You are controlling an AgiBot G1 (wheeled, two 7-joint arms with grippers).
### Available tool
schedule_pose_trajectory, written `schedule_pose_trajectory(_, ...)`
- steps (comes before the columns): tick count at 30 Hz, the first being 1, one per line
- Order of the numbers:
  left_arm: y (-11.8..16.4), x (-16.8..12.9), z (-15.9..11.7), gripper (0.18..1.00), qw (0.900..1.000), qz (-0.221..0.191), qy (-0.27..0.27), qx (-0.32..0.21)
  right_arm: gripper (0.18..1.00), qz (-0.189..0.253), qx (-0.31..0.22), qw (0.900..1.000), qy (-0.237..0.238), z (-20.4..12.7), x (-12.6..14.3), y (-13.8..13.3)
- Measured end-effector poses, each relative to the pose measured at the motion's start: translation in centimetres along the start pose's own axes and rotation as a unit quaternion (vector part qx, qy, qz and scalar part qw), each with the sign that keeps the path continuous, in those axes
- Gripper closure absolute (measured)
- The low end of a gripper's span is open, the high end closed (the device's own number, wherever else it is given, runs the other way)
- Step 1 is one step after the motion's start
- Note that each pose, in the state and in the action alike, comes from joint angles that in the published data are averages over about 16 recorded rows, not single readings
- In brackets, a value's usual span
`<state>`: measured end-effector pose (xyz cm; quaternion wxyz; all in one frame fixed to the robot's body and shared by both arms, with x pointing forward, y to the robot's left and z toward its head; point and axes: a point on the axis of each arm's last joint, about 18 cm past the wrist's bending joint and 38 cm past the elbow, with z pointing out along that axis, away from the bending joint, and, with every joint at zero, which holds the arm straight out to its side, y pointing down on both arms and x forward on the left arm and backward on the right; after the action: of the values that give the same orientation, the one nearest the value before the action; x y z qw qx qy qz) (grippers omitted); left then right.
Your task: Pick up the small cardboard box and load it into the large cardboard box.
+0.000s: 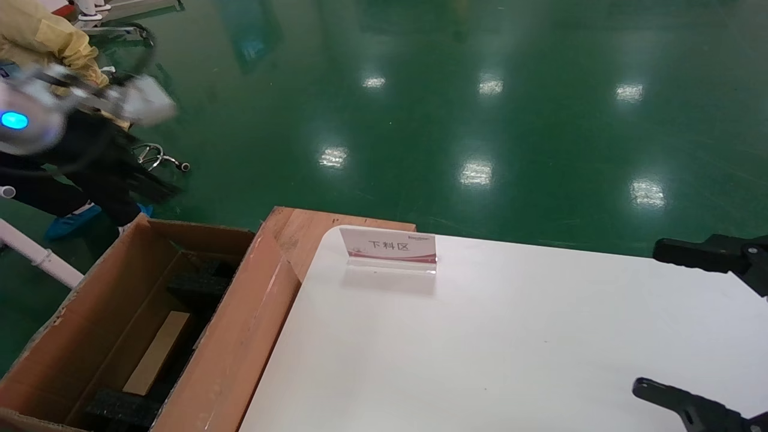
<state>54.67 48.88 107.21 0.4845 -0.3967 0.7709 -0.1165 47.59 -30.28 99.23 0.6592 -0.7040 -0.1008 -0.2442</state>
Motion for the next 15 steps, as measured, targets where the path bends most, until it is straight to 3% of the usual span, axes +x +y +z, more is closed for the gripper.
schedule_pose_trajectory(7,-2.5,4.4,1.5,0.184,0.9951,0.026,0.086,0.041,0.178,0.0,0.0,1.0,0.0,0.0,0.0,0.0)
schedule_pose_trajectory(15,-4.8,9.6,2.2,0.184,0.9745,0.055,0.191,0.104,0.178,0.0,0.0,1.0,0.0,0.0,0.0,0.0)
